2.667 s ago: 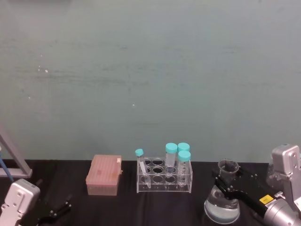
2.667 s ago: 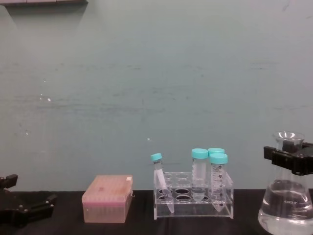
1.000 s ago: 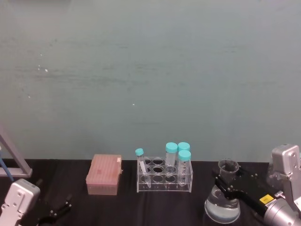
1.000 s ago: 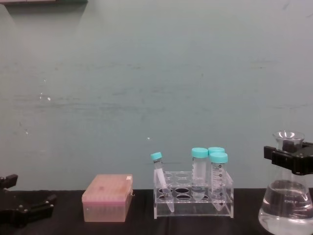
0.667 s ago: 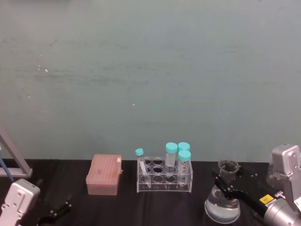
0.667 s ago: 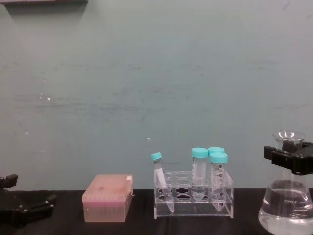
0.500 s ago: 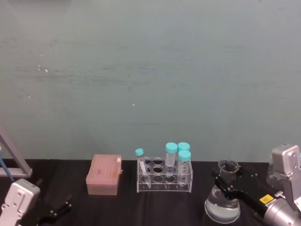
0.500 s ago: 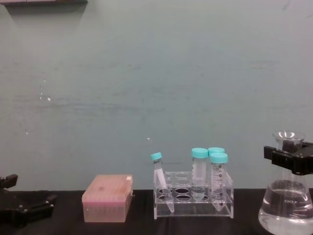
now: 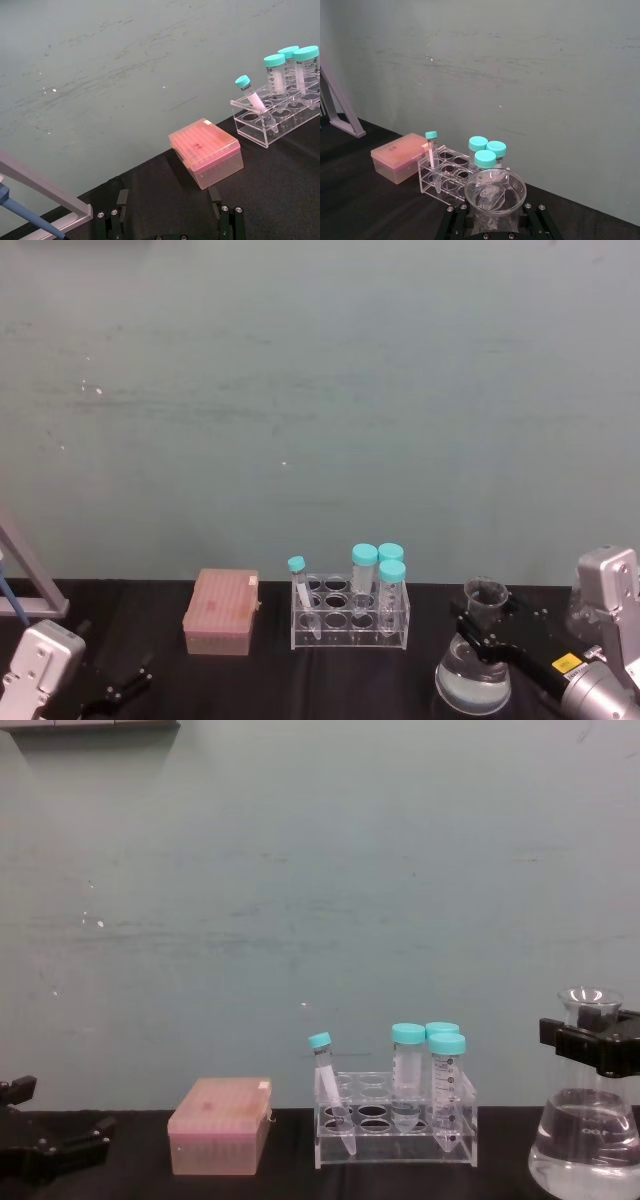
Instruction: Pick up the beaker with the right gripper, shake it three times, and then put it down.
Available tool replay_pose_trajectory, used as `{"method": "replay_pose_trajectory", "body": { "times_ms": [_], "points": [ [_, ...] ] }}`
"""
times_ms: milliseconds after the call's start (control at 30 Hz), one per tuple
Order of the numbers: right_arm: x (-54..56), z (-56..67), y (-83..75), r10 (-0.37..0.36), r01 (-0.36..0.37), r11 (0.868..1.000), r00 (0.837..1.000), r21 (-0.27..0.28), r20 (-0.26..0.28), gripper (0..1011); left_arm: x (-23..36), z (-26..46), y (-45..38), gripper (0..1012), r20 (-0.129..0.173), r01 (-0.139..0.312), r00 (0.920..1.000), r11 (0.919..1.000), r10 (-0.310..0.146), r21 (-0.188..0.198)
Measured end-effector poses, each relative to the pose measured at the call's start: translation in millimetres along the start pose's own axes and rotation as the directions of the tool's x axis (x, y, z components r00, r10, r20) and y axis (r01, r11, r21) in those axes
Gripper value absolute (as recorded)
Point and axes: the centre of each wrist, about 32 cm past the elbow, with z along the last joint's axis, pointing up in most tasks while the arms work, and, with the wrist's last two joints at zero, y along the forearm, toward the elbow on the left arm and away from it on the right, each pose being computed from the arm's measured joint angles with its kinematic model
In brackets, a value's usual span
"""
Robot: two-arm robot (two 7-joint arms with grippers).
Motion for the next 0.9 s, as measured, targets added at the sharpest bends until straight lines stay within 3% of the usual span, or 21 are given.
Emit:
{"method": "replay_pose_trajectory", "body": {
  "times_ms": [900],
  "points": [
    [0.0,0.0,0.0,0.0,0.0,1.0,1.0,0.0,0.0,457,0.0,0.0,0.0,1000,0.0,0.0,1.0,1.0,0.0,0.0]
  ]
}}
